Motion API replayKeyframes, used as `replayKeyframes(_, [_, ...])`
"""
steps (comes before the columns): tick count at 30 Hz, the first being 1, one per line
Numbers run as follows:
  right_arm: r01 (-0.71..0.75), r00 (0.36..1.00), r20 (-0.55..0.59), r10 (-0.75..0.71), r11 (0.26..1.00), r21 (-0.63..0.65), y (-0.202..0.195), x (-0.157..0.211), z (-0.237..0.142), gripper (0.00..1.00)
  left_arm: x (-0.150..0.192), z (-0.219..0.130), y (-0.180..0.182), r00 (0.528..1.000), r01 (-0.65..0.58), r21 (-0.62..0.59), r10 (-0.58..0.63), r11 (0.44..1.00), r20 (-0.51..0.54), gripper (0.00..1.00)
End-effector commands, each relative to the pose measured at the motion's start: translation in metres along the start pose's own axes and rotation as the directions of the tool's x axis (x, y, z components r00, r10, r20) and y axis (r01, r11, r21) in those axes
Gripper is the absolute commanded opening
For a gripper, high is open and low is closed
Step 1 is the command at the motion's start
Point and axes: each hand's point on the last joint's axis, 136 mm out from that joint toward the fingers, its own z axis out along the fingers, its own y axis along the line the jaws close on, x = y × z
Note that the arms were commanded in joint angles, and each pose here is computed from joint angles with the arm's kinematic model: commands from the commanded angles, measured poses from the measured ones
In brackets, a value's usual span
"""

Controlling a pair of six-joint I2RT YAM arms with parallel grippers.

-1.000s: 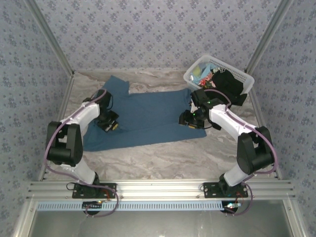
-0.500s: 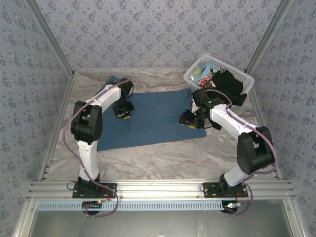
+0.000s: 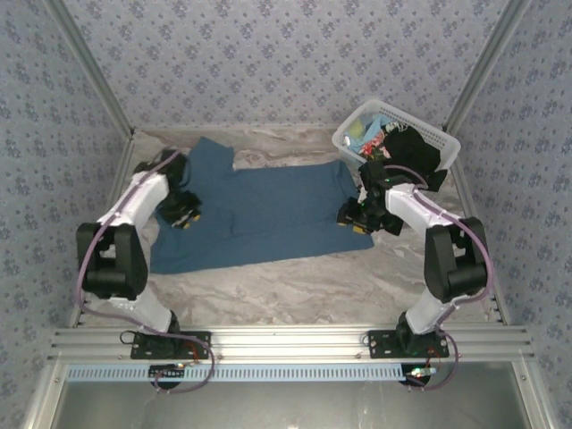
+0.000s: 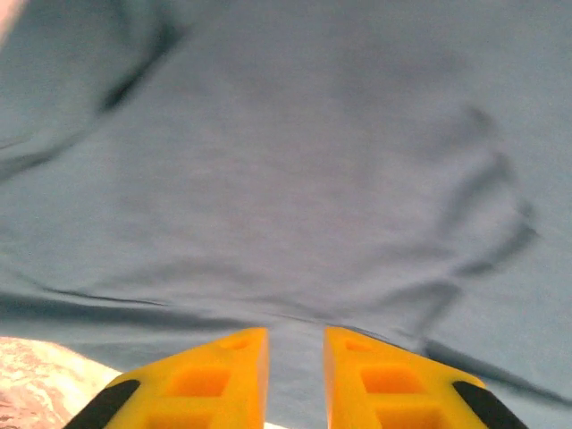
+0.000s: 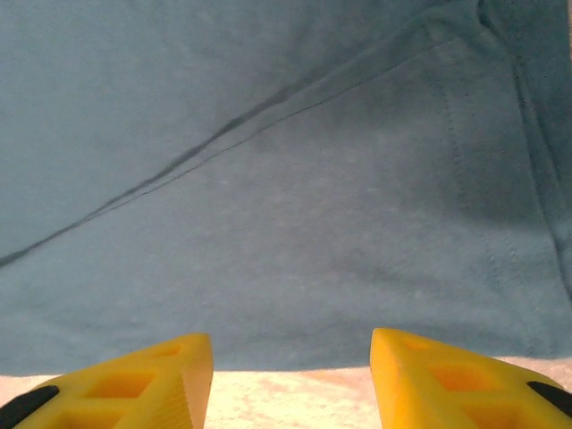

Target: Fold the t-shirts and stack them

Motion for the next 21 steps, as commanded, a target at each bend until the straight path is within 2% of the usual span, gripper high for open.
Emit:
replayKeyframes(1, [0.012,1.0,-0.021,-0.01,0.997,0.079,-0.013,-0.005,0.01,0.48,0.014,0.033,0.01,0.974,0.177,0.072,-0.164,0.982,-0.158,0.2])
replayKeyframes(6, [0.008,0.997,-0.08,0.008,0.979,0.202,-0.039,-0.001,0.028,0.45,-0.009,0.054,0.042,0.957,0.259,0.0,-0.257,0.966,-0.138,0.17])
replayKeyframes(11, [0.005,0.991,-0.132,0.035,0.957,0.29,-0.06,0.01,0.041,0.45,-0.006,0.067,0.083,0.935,0.316,-0.15,-0.335,0.937,-0.119,0.16])
replayKeyframes(21, [-0.009,0.956,-0.277,0.099,0.952,0.307,-0.062,0.082,0.039,0.45,0.01,0.059,0.13,0.912,0.377,-0.231,-0.403,0.897,-0.073,0.16])
